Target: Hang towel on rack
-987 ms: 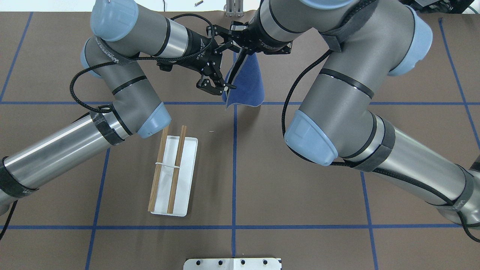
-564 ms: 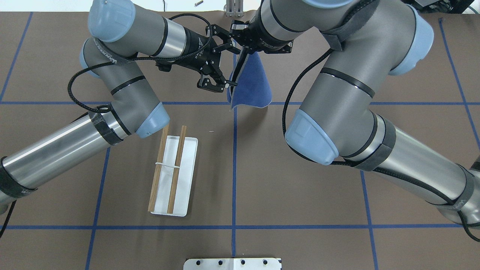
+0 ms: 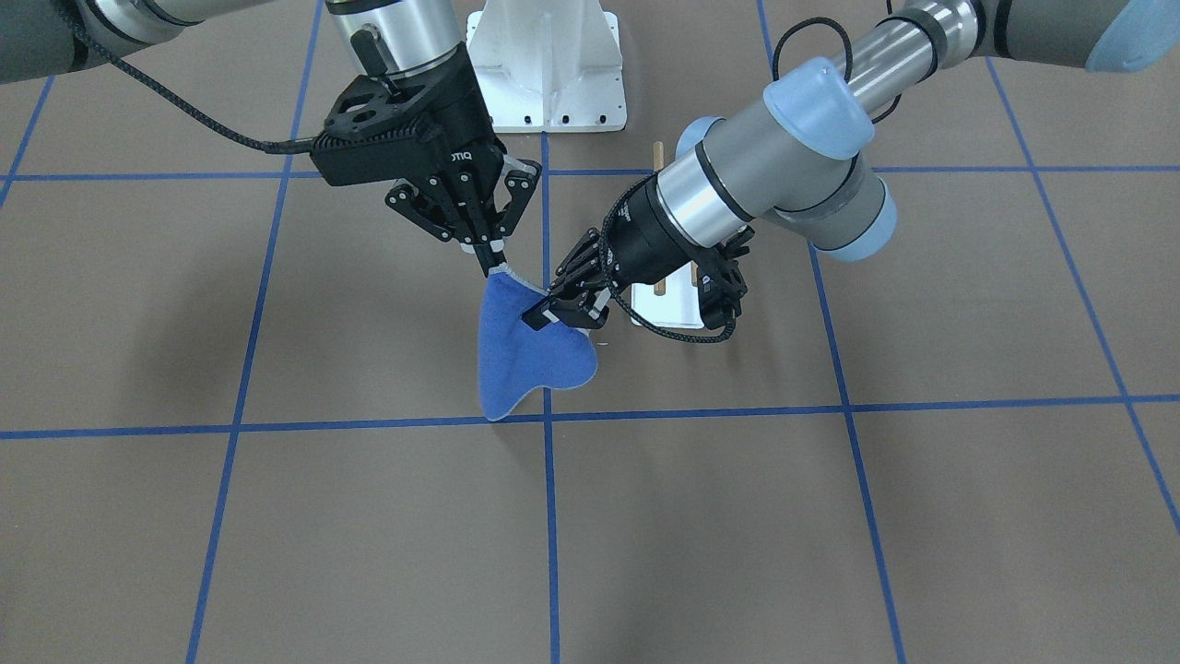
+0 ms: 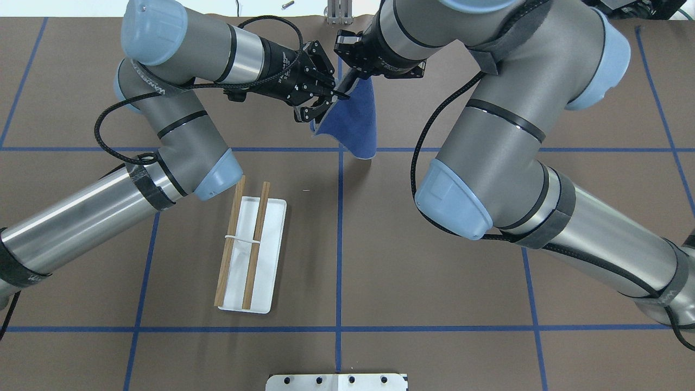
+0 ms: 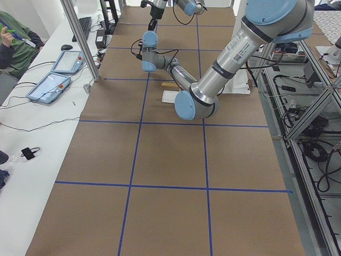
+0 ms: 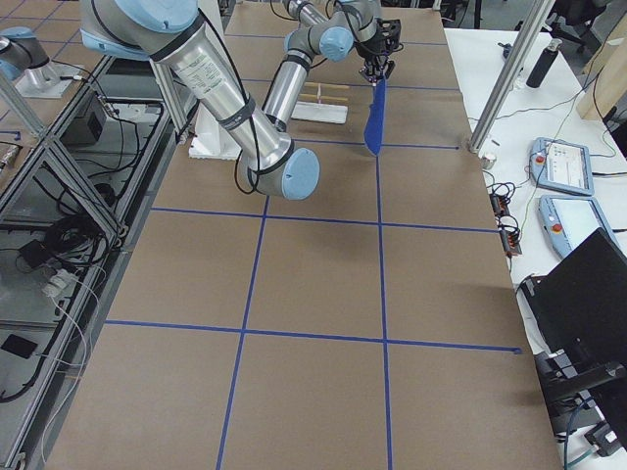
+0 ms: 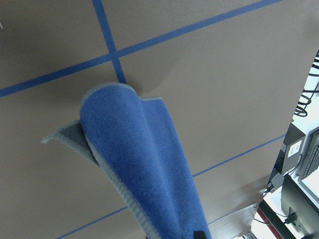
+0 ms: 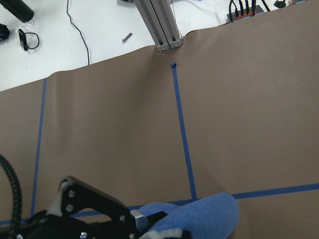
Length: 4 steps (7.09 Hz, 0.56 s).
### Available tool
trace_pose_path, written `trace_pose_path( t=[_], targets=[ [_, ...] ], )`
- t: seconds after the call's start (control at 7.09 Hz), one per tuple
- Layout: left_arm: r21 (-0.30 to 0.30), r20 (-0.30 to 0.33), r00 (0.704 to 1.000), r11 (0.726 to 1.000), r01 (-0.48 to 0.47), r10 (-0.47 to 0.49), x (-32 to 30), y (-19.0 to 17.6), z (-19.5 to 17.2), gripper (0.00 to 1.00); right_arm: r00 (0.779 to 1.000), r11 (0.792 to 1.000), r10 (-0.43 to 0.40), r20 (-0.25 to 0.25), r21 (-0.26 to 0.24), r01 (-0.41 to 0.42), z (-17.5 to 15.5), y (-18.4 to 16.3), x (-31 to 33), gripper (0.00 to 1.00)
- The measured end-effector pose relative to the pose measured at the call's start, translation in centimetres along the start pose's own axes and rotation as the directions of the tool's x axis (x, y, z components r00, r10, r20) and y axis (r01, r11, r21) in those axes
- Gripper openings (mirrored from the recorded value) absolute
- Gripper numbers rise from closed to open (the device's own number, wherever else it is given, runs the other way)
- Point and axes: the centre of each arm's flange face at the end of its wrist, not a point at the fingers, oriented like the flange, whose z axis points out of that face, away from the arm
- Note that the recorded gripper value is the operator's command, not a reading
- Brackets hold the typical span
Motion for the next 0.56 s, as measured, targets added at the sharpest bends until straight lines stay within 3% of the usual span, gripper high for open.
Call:
trace_pose_path(
  t=[0.42, 0.56],
  targets=[
    [0.004, -0.02, 1.0, 1.0, -0.003, 0.003, 0.9, -0.6, -1.0, 0.0, 1.0, 1.0, 0.006, -0.012, -0.002, -0.006, -0.4, 0.0, 2.6, 1.0],
    [0.01, -0.034, 0.999, 1.0, -0.005, 0.006, 1.8, -0.9, -1.8, 0.0, 1.0, 1.0, 0.008, -0.015, -0.025, -0.009, -1.0, -0.9, 4.5, 1.0]
  ],
)
